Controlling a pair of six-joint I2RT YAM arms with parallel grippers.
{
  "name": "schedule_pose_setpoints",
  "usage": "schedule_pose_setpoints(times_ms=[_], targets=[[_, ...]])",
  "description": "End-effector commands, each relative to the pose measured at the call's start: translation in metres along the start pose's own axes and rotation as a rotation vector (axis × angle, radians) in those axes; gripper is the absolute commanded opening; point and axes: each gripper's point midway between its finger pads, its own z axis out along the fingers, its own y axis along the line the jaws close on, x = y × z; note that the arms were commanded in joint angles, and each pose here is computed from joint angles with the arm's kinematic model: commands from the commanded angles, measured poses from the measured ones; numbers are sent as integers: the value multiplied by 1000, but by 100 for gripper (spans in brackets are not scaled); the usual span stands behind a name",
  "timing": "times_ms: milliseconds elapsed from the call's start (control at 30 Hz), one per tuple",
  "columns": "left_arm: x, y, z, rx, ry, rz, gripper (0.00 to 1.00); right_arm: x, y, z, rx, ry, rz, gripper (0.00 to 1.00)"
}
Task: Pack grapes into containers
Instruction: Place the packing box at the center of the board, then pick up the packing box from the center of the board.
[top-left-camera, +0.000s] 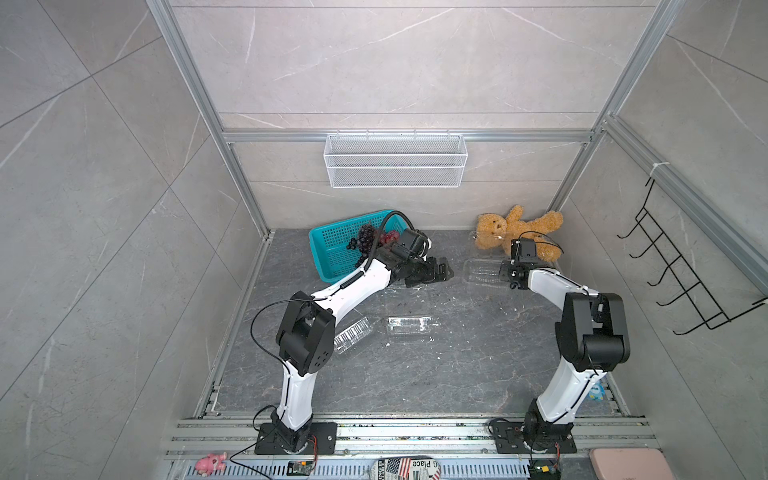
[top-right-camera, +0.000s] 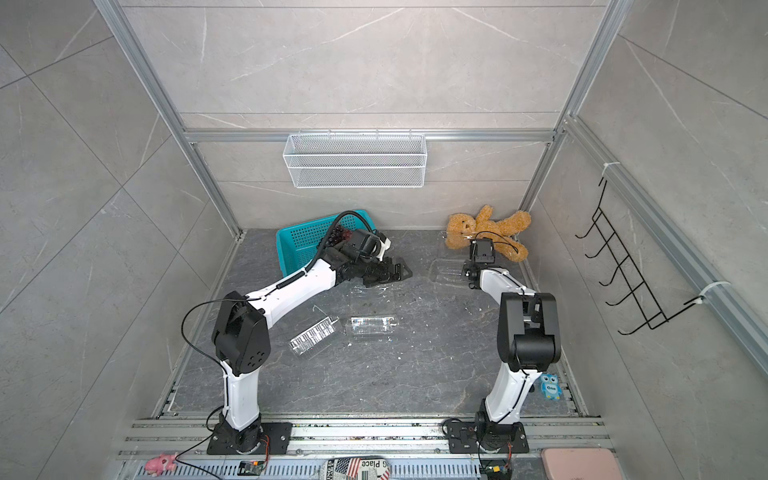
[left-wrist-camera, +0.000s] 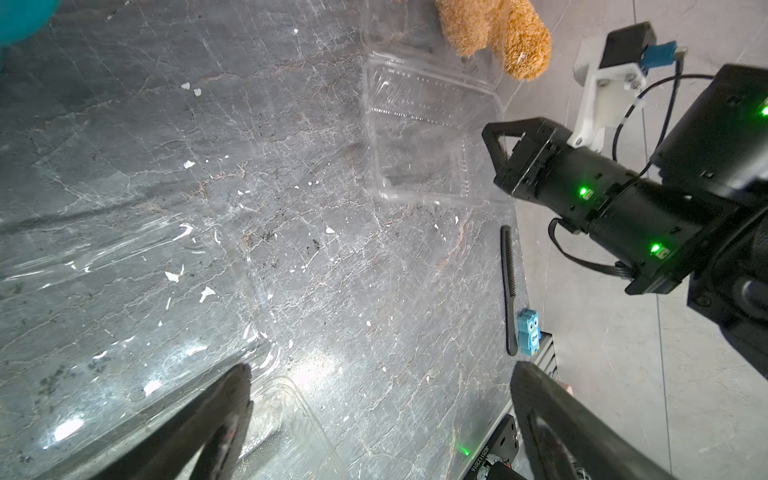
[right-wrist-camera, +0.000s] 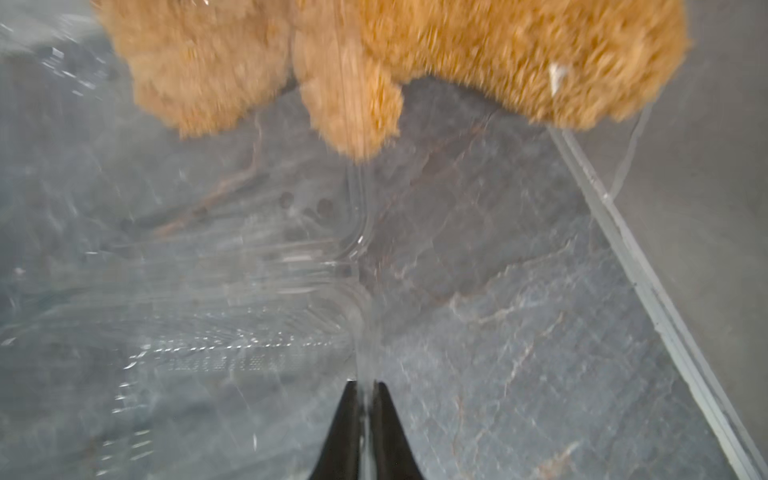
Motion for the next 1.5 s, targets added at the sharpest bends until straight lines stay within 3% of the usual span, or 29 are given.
schedule_pose_setpoints(times_ms=[0,267,400,733,867,1000,1167,1267,1400,1467], targets=[[-6,-10,-14,15,-16,34,100,13,-4,5,44,63,-25,27],[-8,-9,-19,2,-26,45,100,8,-1,-5,6,44,-7,70],[-12,-8,-26,-21,-48,63,100,0,-1,-23,-19,17,24,99],[-28,10,-69,-213,-162,185,100,-26,-8,-95,-92,-85,143,99],[-41,36,-106,-409,-289,140,100,-31,-2,-123,-174,-113,154,99],[-35,51,-130,-472,-292,144,100,-26,15,-149,-297,-117,146,99],[-7,58,-138,-361,-270,97,100,8,64,-169,-345,-48,-4,99],[14,68,-138,-307,-239,38,100,46,105,-176,-410,29,-79,99],[39,85,-136,-235,-205,-56,99,103,149,-174,-451,140,-162,91],[47,95,-138,-235,-205,-85,99,126,166,-176,-468,174,-195,82]])
